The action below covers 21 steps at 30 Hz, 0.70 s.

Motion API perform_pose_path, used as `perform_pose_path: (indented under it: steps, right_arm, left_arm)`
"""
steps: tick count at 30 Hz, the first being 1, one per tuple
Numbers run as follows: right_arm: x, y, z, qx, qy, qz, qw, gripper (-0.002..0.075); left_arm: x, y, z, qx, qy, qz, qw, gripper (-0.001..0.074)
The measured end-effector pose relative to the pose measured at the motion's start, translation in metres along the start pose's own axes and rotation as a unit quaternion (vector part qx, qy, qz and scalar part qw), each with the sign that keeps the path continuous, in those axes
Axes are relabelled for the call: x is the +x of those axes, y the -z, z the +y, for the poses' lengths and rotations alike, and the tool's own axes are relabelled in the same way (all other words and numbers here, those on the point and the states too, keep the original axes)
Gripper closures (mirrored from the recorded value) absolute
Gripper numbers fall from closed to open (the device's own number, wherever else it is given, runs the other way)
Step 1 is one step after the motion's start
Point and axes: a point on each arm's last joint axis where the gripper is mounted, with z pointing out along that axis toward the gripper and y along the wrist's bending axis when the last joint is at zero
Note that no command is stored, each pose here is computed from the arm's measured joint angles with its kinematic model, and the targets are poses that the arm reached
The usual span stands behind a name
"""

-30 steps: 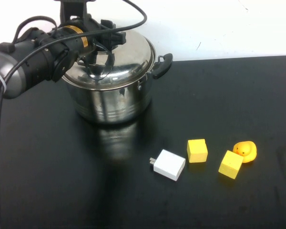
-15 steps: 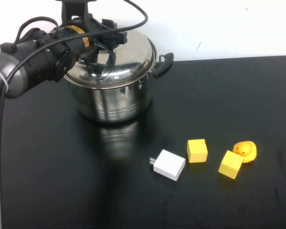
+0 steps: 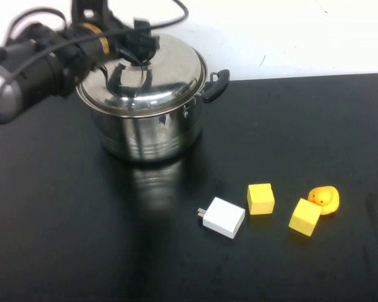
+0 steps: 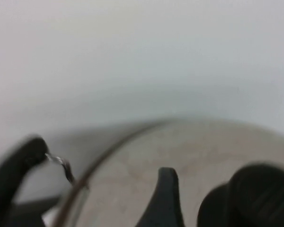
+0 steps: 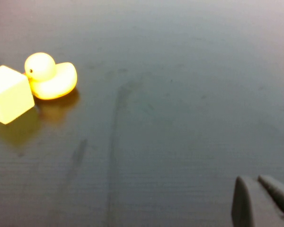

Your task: Cover the pot

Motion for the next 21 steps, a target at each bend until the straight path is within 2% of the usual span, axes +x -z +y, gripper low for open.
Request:
perform_pose_path:
  steps: [4, 7, 10, 12, 14, 18, 21]
  right_arm:
    - [0.000, 0.000, 0.000, 0.000, 0.000, 0.000, 1.000, 0.0728]
    - [0.000, 0.000, 0.000, 0.000, 0.000, 0.000, 1.000, 0.0728]
    - [0.000, 0.000, 0.000, 0.000, 0.000, 0.000, 1.000, 0.0728]
    - [0.000, 0.000, 0.000, 0.000, 0.000, 0.000, 1.000, 0.0728]
    - [0.000, 0.000, 0.000, 0.000, 0.000, 0.000, 1.000, 0.0728]
    - [0.000, 0.000, 0.000, 0.000, 0.000, 0.000, 1.000, 0.0728]
    - [0.000, 0.000, 0.000, 0.000, 0.000, 0.000, 1.000, 0.0728]
  left_arm:
    - [-0.032, 0.031, -0.001, 0.001, -0.016, -0.044, 0.999, 0.0227]
    - [-0.058, 0.062, -0.001, -0.004, -0.033, -0.081, 0.996, 0.0315]
    - [-0.082, 0.097, 0.002, -0.021, -0.055, -0.109, 0.992, 0.0472]
    - [-0.096, 0.124, 0.005, -0.038, -0.062, -0.123, 0.990, 0.0604]
    - [-0.109, 0.151, 0.007, -0.052, -0.059, -0.137, 0.987, 0.0680]
    - [-0.119, 0.200, 0.015, -0.082, -0.044, -0.143, 0.985, 0.0724]
    - [-0.114, 0.230, 0.019, -0.090, -0.026, -0.145, 0.985, 0.0731]
